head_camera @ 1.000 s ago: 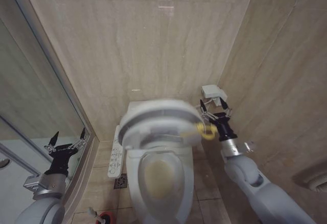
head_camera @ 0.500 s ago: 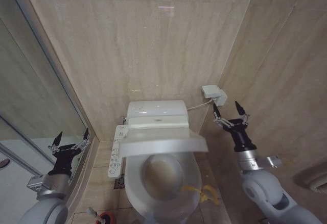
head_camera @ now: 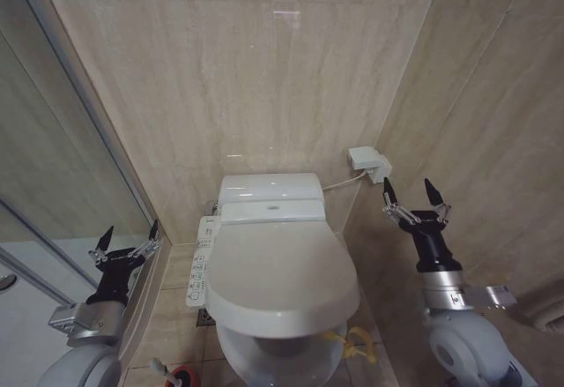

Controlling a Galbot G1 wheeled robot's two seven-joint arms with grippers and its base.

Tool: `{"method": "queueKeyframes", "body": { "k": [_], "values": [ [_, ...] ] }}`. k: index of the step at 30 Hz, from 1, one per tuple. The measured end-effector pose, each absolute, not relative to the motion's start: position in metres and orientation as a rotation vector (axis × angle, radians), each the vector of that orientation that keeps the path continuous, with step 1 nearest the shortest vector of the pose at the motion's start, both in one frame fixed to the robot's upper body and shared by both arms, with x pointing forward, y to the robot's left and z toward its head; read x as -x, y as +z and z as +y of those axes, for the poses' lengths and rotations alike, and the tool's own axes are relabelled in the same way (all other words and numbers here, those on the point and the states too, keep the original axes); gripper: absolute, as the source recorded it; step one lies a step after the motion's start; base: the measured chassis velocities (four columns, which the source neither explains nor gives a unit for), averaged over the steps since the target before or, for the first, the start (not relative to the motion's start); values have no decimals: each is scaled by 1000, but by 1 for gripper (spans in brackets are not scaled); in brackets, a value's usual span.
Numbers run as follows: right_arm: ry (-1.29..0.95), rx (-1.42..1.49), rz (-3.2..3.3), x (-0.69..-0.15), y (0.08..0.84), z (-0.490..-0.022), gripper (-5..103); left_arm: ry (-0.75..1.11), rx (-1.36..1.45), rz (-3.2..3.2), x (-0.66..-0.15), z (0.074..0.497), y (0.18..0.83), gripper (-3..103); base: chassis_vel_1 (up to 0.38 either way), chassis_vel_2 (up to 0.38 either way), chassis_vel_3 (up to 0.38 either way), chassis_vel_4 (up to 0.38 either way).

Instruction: Open the toilet lid, clean the toilet bowl with a toilet brush, close the toilet lid, and flush.

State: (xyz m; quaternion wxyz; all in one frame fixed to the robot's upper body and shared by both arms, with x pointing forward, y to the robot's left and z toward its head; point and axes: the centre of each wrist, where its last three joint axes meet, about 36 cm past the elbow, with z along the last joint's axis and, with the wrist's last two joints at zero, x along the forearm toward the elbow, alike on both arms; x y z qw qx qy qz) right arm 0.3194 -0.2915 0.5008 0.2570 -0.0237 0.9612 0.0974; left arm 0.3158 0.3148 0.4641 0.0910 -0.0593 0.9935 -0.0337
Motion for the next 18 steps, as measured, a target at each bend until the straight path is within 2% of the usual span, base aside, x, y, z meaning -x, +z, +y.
{"method": "queueKeyframes", "body": {
  "k": [18],
  "values": [
    [329, -100, 2738, -237, 511, -263, 100, -168, 113, 2981, -318, 295, 457, 100, 0, 0, 0, 0]
  ]
}}
